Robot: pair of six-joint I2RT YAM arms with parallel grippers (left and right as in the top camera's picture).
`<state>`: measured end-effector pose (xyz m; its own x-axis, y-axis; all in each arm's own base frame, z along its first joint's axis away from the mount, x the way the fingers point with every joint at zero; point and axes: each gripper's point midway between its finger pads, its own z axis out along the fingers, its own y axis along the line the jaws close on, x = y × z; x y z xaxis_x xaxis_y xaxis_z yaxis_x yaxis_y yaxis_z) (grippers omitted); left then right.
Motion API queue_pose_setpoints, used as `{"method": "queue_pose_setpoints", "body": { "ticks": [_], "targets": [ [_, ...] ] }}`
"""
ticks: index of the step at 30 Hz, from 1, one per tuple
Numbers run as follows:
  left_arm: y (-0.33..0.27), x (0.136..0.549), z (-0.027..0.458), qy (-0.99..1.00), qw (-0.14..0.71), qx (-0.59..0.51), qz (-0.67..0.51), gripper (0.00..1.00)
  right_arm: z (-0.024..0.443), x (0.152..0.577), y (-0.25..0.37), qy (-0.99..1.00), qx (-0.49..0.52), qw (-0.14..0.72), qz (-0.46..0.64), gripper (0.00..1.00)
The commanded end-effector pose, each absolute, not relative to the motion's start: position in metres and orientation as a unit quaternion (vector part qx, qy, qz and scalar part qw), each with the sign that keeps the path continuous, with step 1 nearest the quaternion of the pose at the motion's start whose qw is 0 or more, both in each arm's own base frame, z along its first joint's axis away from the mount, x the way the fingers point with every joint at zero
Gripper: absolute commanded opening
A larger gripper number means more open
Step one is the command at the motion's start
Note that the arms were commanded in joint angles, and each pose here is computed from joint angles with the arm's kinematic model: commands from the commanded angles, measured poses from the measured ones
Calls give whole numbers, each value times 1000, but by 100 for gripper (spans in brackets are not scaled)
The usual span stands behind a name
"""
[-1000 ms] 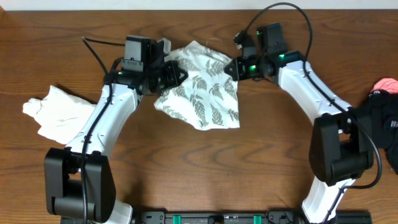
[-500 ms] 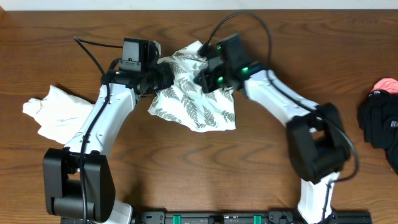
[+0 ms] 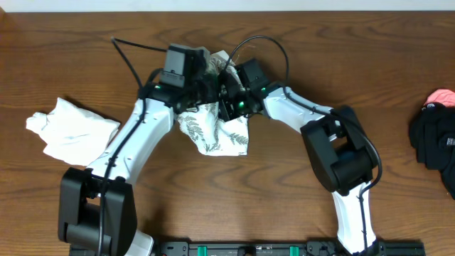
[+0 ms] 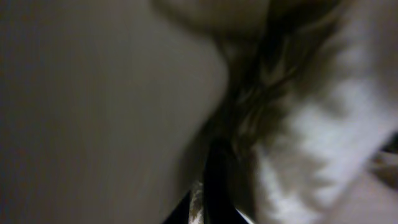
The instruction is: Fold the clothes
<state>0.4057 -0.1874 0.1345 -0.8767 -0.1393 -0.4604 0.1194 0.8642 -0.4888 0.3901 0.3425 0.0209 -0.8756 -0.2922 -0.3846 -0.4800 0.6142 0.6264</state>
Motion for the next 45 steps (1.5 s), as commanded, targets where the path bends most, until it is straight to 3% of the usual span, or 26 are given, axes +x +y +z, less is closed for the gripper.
{"method": "queue_pose_setpoints", "body": {
  "ticks": [1, 7, 11, 22, 28, 34, 40, 45],
  "targets": [
    [-205, 401, 131, 934, 243, 18, -263, 6, 61, 401, 332, 877, -211, 147, 406, 12],
    [-217, 395, 108, 942, 216, 28, -256, 6, 112, 434, 248, 916, -119, 202, 324, 10],
    [-228, 390, 92, 946, 198, 37, -254, 6, 137, 446, 222, 911, -114, 239, 316, 10],
    [-249, 384, 77, 947, 192, 61, -249, 6, 97, 446, 241, 911, -131, 208, 332, 6],
    [-257, 368, 50, 957, 151, 70, -237, 6, 112, 449, 256, 889, -158, 229, 364, 5],
    [-264, 364, 49, 956, 150, 79, -239, 13, 124, 435, 274, 861, -195, 217, 416, 6],
    [-265, 364, 57, 954, 156, 80, -243, 14, 101, 435, 270, 897, -181, 215, 343, 5],
    [-265, 366, 95, 943, 193, 85, -257, 17, 68, 434, 257, 924, -169, 196, 283, 3]
  ]
}}
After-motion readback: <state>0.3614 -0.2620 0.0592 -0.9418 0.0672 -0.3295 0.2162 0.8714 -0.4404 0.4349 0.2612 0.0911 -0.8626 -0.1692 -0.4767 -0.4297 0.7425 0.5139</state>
